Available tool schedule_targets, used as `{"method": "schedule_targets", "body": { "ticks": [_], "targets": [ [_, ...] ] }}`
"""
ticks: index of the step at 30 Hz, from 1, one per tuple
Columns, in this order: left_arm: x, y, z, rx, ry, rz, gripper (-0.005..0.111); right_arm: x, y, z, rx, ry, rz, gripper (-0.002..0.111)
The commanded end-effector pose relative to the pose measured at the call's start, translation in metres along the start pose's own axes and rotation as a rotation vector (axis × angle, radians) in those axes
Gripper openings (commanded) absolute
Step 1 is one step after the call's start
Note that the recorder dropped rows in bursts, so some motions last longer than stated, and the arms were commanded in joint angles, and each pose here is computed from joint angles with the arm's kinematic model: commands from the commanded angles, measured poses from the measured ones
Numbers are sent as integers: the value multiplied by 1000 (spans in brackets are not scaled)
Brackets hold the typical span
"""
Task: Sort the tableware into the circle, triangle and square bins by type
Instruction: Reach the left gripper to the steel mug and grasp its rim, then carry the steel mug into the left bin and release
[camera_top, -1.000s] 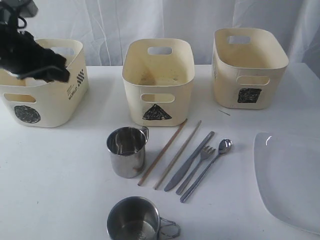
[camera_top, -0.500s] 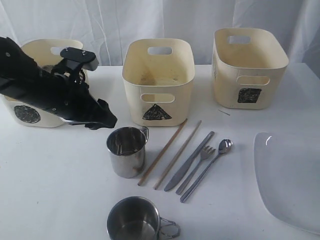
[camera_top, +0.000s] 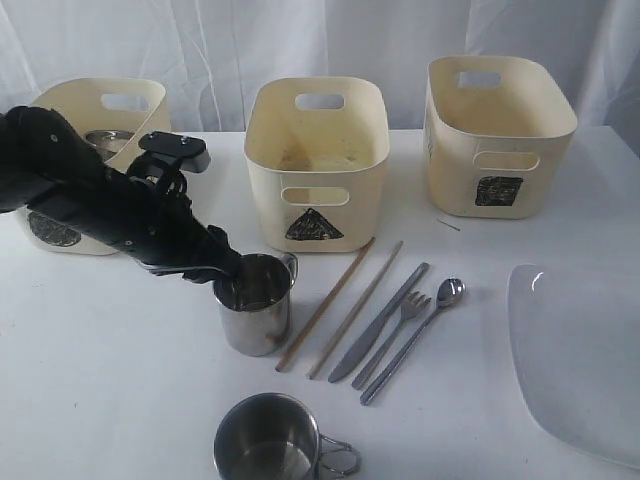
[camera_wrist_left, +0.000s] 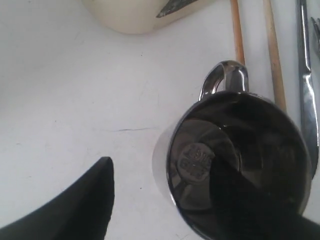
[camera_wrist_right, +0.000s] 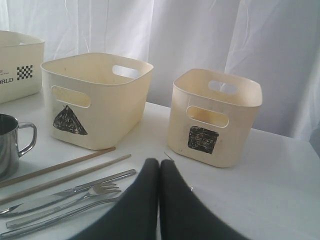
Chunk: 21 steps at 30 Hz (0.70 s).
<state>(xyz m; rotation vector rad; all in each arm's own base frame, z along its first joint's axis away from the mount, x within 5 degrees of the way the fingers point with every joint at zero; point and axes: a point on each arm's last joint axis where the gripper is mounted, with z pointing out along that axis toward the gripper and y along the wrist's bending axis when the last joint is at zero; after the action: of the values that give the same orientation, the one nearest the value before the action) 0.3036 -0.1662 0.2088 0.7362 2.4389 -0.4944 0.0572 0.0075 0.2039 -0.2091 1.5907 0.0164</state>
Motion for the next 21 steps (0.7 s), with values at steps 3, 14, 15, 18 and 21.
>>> {"method": "schedule_targets", "body": {
  "ticks": [3, 14, 15, 18, 21],
  "targets": [
    [8, 0, 22, 52, 27, -26, 58, 1, 0, 0, 0, -4, 4, 0],
    [-33, 23, -41, -66, -134, 134, 0, 1, 0, 0, 0, -4, 4, 0],
    [-40, 31, -60, -108, -179, 126, 0, 1, 0, 0, 0, -4, 4, 0],
    [-56, 64, -116, -264, -315, 65, 0, 1, 0, 0, 0, -4, 4, 0],
    [-70, 105, -159, -406, -457, -47, 0, 1, 0, 0, 0, -4, 4, 0]
  ]
}}
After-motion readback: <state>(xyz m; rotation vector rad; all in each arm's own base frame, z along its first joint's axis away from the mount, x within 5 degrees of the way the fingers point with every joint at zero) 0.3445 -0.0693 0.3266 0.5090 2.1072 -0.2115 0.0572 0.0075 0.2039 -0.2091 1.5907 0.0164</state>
